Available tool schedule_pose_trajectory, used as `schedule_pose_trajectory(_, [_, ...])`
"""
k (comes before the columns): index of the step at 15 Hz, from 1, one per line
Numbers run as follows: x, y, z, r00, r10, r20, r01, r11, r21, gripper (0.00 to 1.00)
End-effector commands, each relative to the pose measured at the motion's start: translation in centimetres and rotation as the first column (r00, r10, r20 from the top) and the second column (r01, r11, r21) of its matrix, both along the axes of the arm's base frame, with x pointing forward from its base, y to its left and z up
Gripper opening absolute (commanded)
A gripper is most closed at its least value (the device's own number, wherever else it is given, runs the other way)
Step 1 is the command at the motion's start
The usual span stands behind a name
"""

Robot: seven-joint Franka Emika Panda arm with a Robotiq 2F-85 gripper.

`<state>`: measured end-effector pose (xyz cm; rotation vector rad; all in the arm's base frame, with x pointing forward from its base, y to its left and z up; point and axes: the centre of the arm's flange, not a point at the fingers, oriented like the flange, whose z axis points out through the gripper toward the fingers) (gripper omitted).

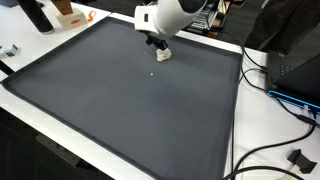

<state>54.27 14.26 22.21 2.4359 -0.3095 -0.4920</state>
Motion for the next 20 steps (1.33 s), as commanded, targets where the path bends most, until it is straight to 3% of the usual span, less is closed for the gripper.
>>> schedule_pose_trajectory(1, [-1.0,-0.8,2.5,1.0,0.027,-0.01,-0.025,0.991,0.134,0.03])
schedule_pose_trajectory(6, [-1.1,-1.0,5.6,0.994,0.102,0.026,-0.105,0.943,0.316,0.03])
schedule_pose_trajectory(12, [-0.9,-1.3,8.6,0.976,0.192,0.105,-0.218,0.851,0.478,0.03])
schedule_pose_trajectory(20, [-1.5,-2.5,10.6,0.958,0.245,0.146,-0.281,0.728,0.625,0.03])
